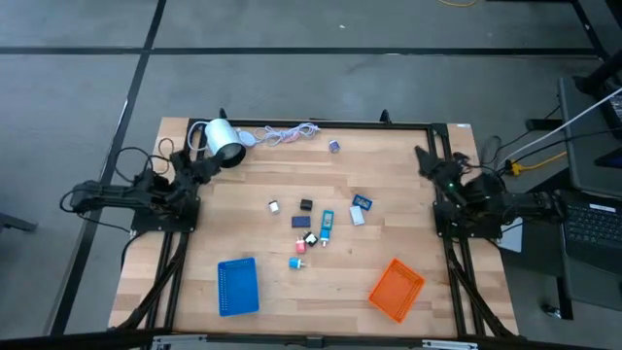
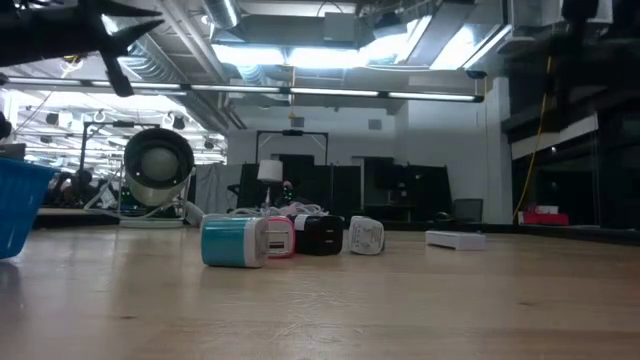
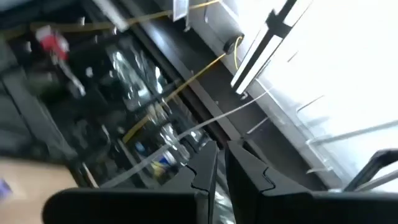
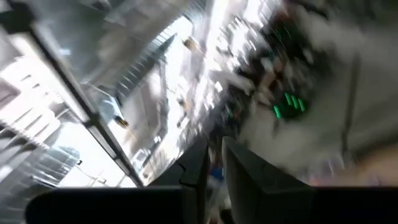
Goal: Pick & Place Office items
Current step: Put the white charger adapter into the blue basket
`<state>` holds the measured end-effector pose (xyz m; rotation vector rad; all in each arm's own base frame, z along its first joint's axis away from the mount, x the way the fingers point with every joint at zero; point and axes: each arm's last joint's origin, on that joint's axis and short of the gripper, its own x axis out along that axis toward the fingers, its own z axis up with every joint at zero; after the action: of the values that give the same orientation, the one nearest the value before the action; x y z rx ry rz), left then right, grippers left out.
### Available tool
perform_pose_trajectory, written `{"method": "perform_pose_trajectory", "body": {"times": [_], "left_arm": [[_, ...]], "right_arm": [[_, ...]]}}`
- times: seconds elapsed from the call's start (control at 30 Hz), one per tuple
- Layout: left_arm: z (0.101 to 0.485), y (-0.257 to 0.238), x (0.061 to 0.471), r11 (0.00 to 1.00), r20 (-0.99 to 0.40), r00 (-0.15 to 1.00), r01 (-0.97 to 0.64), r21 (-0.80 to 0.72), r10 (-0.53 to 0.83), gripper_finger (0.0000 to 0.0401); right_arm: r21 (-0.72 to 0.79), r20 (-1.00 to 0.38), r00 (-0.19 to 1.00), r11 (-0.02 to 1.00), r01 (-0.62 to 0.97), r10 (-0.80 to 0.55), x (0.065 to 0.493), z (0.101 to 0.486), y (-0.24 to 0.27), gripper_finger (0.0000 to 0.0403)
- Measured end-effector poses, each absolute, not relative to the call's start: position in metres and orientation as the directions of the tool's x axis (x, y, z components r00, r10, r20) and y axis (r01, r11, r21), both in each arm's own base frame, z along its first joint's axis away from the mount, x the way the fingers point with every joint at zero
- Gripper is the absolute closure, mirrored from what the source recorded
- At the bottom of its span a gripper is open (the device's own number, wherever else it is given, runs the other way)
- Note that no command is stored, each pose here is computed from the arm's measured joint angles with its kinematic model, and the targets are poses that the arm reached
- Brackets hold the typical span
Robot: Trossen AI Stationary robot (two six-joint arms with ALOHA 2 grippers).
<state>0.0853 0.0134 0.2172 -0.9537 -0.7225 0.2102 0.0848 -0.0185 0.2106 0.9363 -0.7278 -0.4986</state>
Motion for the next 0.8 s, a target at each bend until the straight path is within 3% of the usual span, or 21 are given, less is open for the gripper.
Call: {"method": "perform_pose_trajectory", "body": {"times": [0.07, 0.17, 0.3, 0.4, 0.5, 0.6, 0.7, 0.8], "left_arm": [[0.219, 0.014, 0.09, 0.512, 0.442, 0.767, 0.174, -0.841, 0.466, 0.0371], [0.235, 0.014, 0.101, 0.502, 0.397, 0.793, 0.135, -0.854, 0.462, 0.0371], [0.264, 0.015, 0.132, 0.609, 0.259, 0.873, -0.054, -0.792, 0.414, 0.035], [0.285, 0.019, 0.163, 0.683, 0.068, 0.923, -0.23, -0.693, 0.38, 0.0312], [0.299, 0.028, 0.194, 0.787, -0.204, 0.915, -0.403, -0.468, 0.347, 0.0265], [0.306, 0.043, 0.22, 0.869, -0.487, 0.796, -0.476, -0.136, 0.359, 0.0219], [0.306, 0.057, 0.245, 0.927, -0.688, 0.633, -0.335, 0.17, 0.355, 0.0185], [0.302, 0.064, 0.27, 0.933, -0.791, 0.514, -0.052, 0.356, 0.33, 0.0166]], "right_arm": [[0.795, 0.409, 0.607, 0.593, 0.13, -0.682, 0.079, 0.219, -0.02, 0.0349], [0.757, 0.454, 0.517, 0.621, 0.205, -0.725, 0.072, 0.227, -0.022, 0.0349], [0.749, 0.479, 0.475, 0.626, 0.218, -0.738, 0.069, 0.23, -0.024, 0.0349], [0.747, 0.484, 0.48, 0.631, 0.208, -0.732, 0.069, 0.229, -0.025, 0.0349], [0.751, 0.479, 0.48, 0.626, 0.21, -0.735, 0.07, 0.229, -0.025, 0.0349], [0.752, 0.48, 0.48, 0.626, 0.204, -0.734, 0.07, 0.229, -0.025, 0.0349], [0.762, 0.483, 0.484, 0.623, 0.179, -0.73, 0.07, 0.229, -0.025, 0.0349], [0.769, 0.486, 0.49, 0.621, 0.153, -0.723, 0.07, 0.229, -0.025, 0.0349]]}}
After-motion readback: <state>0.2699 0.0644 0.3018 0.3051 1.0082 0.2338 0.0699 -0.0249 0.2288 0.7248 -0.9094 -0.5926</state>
